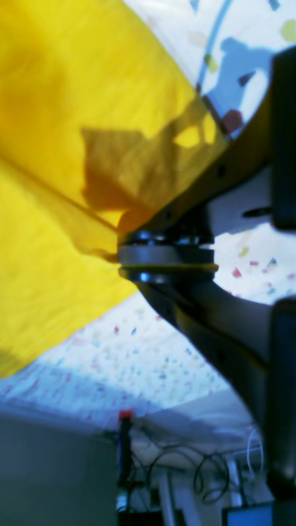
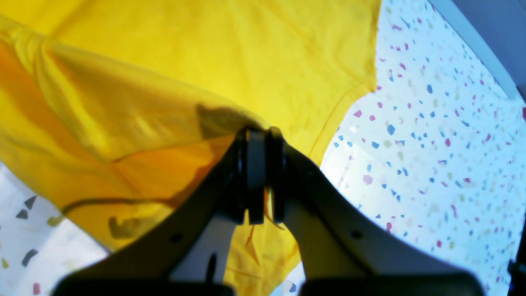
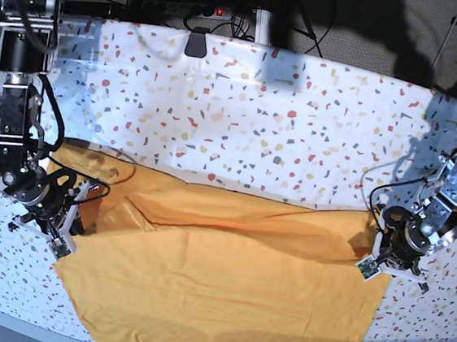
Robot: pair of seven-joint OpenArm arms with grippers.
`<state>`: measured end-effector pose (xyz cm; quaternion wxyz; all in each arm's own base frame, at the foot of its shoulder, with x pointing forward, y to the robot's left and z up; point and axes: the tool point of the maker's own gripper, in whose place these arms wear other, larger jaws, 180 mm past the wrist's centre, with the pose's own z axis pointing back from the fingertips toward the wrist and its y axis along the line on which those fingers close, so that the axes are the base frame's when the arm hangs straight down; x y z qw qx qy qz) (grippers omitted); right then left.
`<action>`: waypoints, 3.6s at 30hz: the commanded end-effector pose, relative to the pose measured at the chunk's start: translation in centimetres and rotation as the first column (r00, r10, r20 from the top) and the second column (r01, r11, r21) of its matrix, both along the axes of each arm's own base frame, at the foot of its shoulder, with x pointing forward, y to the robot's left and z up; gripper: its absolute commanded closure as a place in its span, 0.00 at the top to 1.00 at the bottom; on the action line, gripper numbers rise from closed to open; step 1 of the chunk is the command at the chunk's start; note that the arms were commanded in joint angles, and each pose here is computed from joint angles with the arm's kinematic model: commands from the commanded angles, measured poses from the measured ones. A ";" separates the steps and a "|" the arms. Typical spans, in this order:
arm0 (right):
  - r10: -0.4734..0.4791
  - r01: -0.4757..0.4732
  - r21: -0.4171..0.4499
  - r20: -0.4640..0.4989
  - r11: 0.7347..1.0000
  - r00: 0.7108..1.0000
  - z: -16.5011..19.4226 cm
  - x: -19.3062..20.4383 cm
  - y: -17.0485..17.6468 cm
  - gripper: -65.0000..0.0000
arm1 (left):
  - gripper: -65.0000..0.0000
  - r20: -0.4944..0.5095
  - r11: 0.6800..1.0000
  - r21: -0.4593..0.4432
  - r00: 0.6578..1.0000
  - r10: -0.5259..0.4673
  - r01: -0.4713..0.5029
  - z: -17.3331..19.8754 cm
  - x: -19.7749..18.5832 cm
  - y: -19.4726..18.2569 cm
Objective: Fold the T-shirt properly
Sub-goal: 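Lift the shirt with both grippers and pull it toward the arms, then lower the shirt onto the table and open both grippers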
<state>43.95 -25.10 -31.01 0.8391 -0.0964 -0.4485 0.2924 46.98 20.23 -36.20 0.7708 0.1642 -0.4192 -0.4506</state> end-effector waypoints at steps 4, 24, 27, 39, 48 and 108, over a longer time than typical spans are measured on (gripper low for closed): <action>-0.014 0.014 0.010 0.044 1.000 0.999 2.1 2.0 -1.1 0.00 | 0.00 0.051 1.000 -0.027 0.999 -0.006 0.007 0.9 1.5 0.0; 0.002 -0.010 -0.102 -0.079 0.995 0.997 -2.5 3.1 2.0 0.00 | 0.00 0.226 0.994 0.087 0.971 -0.083 0.065 4.9 4.0 0.5; -0.055 0.046 -0.143 -0.057 0.989 0.997 -2.2 3.3 0.8 0.00 | 0.00 0.228 0.994 0.085 0.970 -0.086 0.069 4.9 4.0 0.4; -0.126 0.119 -0.161 -0.039 0.980 0.991 -1.9 3.5 -0.5 0.00 | 0.00 0.238 0.989 0.139 0.968 -0.080 0.047 5.9 3.5 4.5; -0.114 0.110 -0.150 -0.018 0.982 0.993 -1.5 3.8 -0.2 0.00 | 0.00 0.245 0.996 0.074 0.967 -0.072 0.055 5.8 3.6 3.1; -0.098 0.117 -0.166 0.113 0.979 0.989 4.8 7.4 -0.8 0.64 | 0.00 0.182 0.998 0.001 0.981 -0.069 0.070 2.1 3.4 -0.3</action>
